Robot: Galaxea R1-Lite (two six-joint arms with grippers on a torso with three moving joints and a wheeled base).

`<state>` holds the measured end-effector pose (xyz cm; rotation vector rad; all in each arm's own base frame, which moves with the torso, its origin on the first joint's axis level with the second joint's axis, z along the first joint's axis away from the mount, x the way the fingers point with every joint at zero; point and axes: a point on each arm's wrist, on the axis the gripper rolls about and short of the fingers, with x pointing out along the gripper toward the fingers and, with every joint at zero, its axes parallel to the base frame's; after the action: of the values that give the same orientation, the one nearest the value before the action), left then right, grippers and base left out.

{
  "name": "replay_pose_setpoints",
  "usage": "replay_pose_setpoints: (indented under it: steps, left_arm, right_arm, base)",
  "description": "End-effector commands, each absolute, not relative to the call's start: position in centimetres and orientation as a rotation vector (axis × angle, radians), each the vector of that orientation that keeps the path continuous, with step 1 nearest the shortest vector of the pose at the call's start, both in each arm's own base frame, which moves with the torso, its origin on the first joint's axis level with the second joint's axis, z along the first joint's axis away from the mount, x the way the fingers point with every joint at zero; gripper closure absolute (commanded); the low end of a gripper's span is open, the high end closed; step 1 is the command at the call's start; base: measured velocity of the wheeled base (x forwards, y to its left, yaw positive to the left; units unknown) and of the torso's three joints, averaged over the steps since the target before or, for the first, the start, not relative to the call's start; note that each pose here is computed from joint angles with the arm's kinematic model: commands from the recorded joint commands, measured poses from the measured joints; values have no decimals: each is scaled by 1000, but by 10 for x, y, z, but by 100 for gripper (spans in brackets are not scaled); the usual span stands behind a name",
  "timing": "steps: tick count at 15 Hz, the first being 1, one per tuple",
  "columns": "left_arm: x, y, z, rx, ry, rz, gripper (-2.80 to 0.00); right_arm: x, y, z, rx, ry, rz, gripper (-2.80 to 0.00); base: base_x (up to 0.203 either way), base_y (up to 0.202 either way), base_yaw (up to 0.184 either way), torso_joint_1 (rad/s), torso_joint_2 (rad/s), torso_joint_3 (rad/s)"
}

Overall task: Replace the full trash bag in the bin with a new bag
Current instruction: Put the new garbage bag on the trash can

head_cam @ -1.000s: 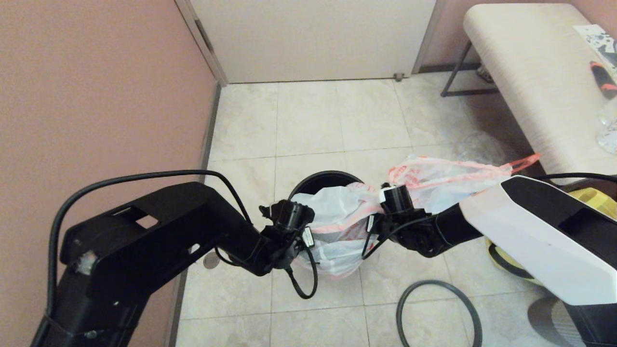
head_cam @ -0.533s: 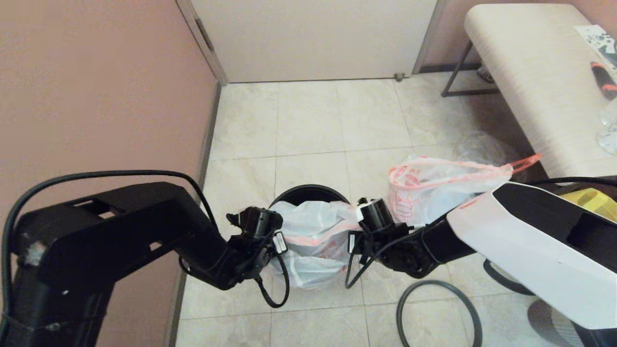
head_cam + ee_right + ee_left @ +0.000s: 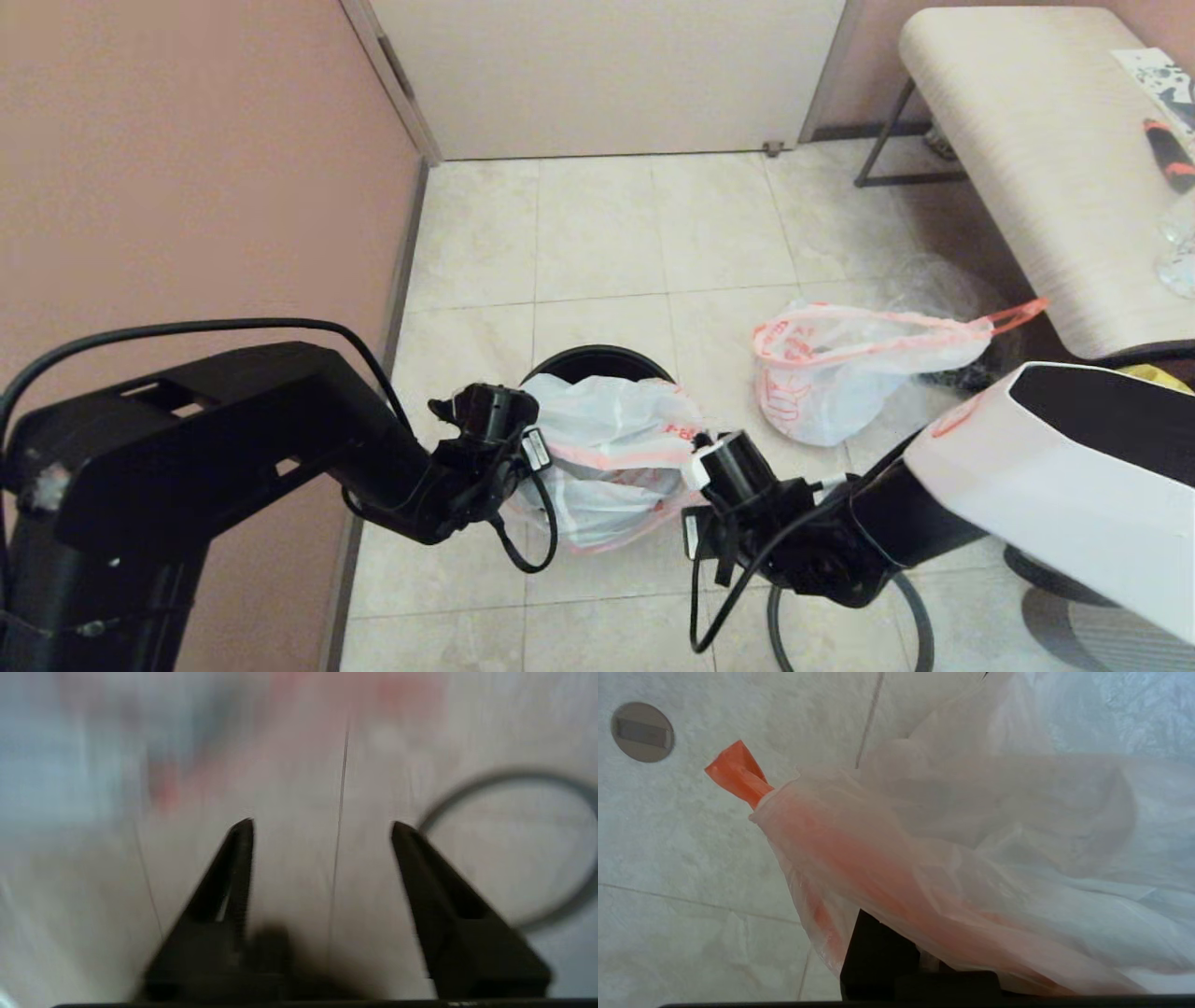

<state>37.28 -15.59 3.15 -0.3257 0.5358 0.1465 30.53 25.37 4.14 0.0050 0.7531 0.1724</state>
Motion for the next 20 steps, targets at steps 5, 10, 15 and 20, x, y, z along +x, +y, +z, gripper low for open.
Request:
replay_pose_setpoints:
  steps: [5, 10, 15, 20]
  left_arm:
    - [376, -155, 31, -332, 530, 154, 0]
    - [375, -158, 30, -328, 534, 147, 0]
    - [371, -161, 26, -318, 549, 136, 0]
    - [361, -164, 13, -297, 670, 55, 0]
  right_arm:
    - [281, 247, 55, 39, 680, 216, 0]
    - [323, 253, 31, -5, 609, 203, 0]
    - [349, 245, 23, 26, 565, 162, 0]
    - [379, 229, 43, 92, 449, 120, 0]
  base:
    - [0, 0, 0, 0, 0, 0]
    - [0, 0, 0, 0, 0, 0]
    - [0, 0, 0, 0, 0, 0]
    - [0, 0, 0, 0, 0, 0]
